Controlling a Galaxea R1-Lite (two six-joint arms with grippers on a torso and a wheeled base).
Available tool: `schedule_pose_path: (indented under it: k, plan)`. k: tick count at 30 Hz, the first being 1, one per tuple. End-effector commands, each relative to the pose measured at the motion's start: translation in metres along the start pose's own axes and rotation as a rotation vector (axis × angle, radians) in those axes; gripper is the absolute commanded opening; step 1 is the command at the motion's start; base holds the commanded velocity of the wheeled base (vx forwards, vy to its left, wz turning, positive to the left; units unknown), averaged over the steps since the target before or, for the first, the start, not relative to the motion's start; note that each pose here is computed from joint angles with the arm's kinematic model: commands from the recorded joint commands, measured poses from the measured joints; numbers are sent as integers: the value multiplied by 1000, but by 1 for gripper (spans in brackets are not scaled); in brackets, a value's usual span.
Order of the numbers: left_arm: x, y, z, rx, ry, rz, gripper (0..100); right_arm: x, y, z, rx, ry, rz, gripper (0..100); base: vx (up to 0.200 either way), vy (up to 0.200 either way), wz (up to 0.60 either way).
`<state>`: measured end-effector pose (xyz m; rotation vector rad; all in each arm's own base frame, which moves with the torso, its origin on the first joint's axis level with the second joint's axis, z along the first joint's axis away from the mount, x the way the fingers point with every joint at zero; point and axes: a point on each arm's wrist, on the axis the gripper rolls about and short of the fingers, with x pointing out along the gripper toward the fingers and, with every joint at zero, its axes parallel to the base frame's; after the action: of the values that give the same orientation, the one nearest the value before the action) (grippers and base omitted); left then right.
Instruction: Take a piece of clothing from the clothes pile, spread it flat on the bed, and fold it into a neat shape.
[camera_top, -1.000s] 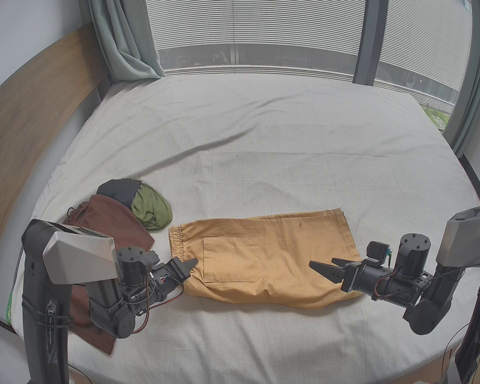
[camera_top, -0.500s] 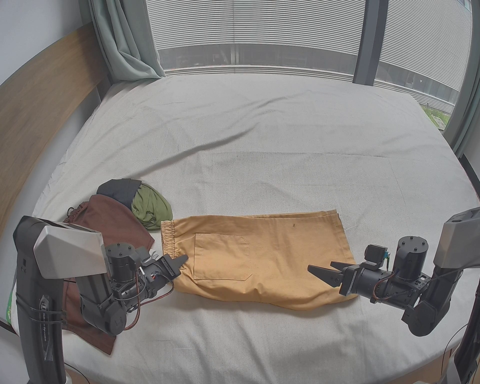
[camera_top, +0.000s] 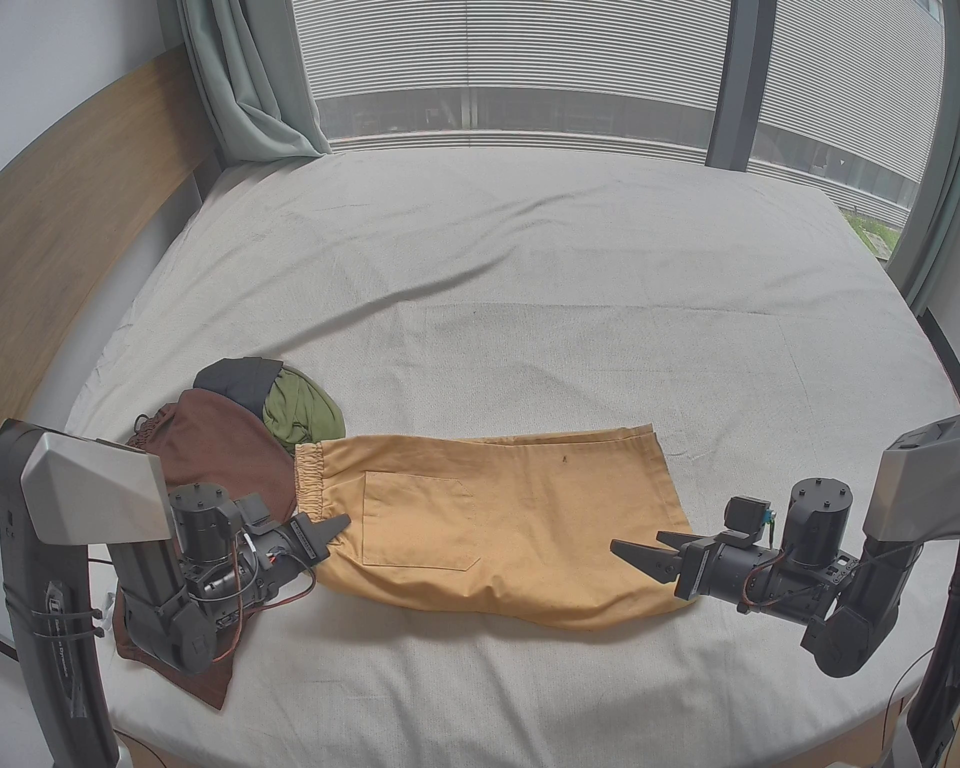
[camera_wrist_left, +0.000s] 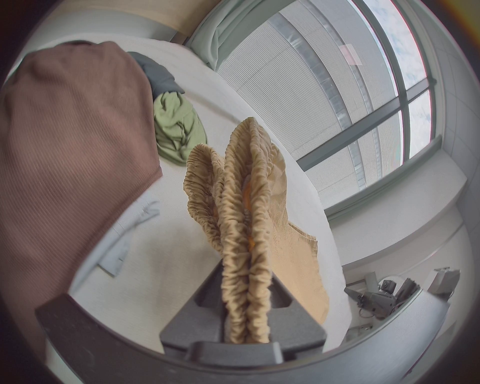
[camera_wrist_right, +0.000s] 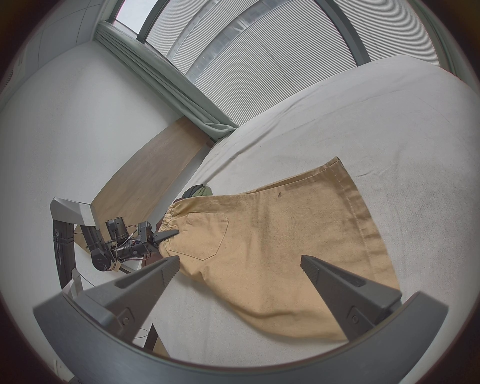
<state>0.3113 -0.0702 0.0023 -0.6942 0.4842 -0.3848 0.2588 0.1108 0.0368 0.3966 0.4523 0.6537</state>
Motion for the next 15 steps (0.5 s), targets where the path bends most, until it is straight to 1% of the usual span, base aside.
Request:
schedule_pose_path:
  k: [1, 7, 15]
  plan:
    - [-13, 6, 9, 42, -17, 19, 0, 1, 1, -2, 0, 11, 5, 100, 0, 0, 0]
    - [-28, 6, 14, 39, -6, 7, 0, 1, 2, -3, 0, 13, 6, 100, 0, 0, 0]
    - [-38, 18, 20, 19, -20, 39, 0, 3, 2, -6, 2, 25, 7, 100, 0, 0, 0]
